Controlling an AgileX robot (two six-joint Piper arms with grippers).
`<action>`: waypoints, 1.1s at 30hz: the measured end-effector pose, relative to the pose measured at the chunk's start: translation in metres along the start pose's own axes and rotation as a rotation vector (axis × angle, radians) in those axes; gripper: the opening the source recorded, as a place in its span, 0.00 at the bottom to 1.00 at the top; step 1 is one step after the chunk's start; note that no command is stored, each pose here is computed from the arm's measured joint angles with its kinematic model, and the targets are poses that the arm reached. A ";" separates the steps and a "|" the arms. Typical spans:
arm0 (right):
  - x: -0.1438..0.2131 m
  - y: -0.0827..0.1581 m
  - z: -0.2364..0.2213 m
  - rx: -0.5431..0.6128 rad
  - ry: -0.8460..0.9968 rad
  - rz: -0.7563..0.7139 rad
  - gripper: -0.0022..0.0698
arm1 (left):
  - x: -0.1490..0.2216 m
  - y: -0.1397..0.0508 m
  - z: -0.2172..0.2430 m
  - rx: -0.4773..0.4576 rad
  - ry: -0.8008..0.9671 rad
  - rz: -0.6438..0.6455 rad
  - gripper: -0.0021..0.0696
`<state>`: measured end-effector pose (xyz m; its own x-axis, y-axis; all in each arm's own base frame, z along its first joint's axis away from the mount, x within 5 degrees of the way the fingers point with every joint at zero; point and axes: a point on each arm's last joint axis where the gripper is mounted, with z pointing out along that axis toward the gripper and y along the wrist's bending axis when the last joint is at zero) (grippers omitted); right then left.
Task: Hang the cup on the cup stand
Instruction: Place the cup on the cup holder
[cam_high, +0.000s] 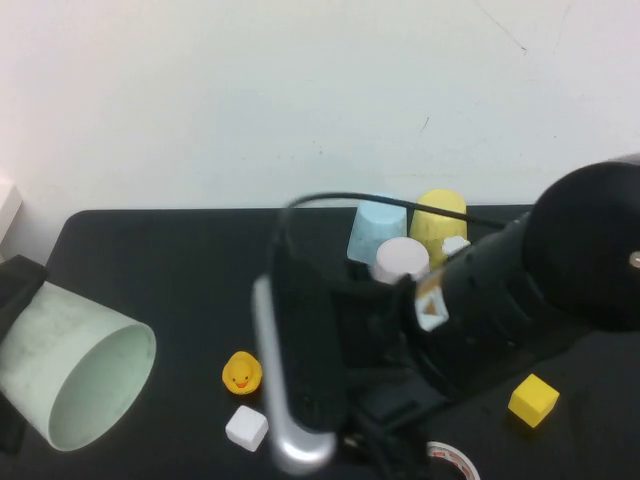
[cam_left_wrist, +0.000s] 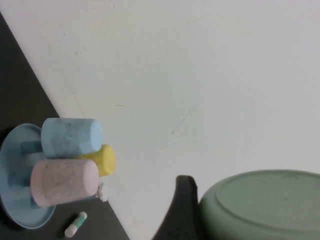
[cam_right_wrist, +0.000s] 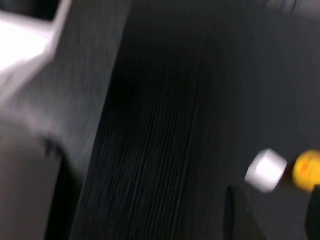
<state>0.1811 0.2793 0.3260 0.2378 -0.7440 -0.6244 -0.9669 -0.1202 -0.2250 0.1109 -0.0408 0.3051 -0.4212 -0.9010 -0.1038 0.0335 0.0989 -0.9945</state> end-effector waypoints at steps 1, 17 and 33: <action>0.004 0.001 -0.002 -0.004 0.046 0.003 0.42 | 0.000 0.000 0.000 0.001 0.004 0.005 0.81; 0.034 0.036 -0.091 0.075 0.409 0.252 0.42 | 0.003 -0.058 -0.001 0.192 0.006 0.960 0.81; 0.044 0.097 -0.220 0.413 0.095 0.359 0.42 | -0.004 -0.087 0.097 0.427 0.389 1.257 0.81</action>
<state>0.0780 0.0906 0.4410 -0.1278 -0.7494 -0.6496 -0.8648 0.4049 -0.2970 0.1979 -0.0869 0.3910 -0.1225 -0.1216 -0.9850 0.8179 0.5498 -0.1696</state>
